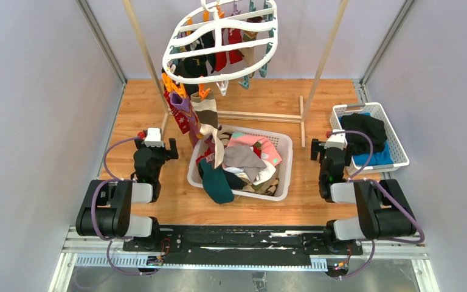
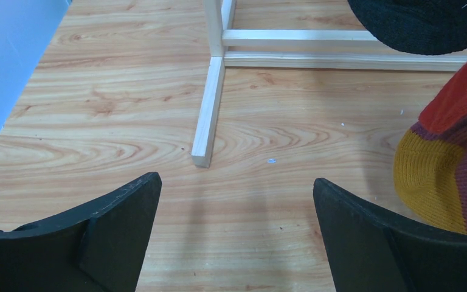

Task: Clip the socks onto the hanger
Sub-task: Rotate the hanger at the clothesline.

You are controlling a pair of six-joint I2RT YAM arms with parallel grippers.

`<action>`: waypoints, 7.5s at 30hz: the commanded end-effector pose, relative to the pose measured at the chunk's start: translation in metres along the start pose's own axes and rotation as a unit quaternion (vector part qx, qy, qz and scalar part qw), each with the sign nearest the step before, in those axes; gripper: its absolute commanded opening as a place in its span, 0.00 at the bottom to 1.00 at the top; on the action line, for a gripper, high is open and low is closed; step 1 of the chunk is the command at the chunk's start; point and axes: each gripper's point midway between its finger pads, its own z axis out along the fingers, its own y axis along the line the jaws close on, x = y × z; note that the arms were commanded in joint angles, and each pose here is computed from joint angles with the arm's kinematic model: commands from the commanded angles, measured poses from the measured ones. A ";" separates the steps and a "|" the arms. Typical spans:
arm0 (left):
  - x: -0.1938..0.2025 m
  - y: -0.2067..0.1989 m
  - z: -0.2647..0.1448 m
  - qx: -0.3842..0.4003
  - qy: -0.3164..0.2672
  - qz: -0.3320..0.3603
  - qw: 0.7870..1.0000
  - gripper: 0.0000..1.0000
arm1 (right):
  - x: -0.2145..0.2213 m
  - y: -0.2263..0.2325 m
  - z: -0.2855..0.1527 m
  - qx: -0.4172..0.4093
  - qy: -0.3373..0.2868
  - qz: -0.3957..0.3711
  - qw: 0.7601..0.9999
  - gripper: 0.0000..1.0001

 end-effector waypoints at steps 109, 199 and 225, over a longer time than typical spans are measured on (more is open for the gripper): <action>-0.235 -0.119 -0.184 0.406 0.106 -0.070 0.905 1.00 | -0.394 0.274 -0.230 -0.743 -0.211 0.400 0.493 0.49; -0.360 -0.125 -0.150 0.400 0.043 -0.210 0.891 0.83 | -0.367 0.392 -0.324 -0.592 -0.270 0.119 0.750 0.00; -0.350 -0.124 -0.113 0.384 0.054 -0.248 0.888 0.34 | -0.357 0.407 -0.333 -0.610 -0.237 0.121 0.746 0.04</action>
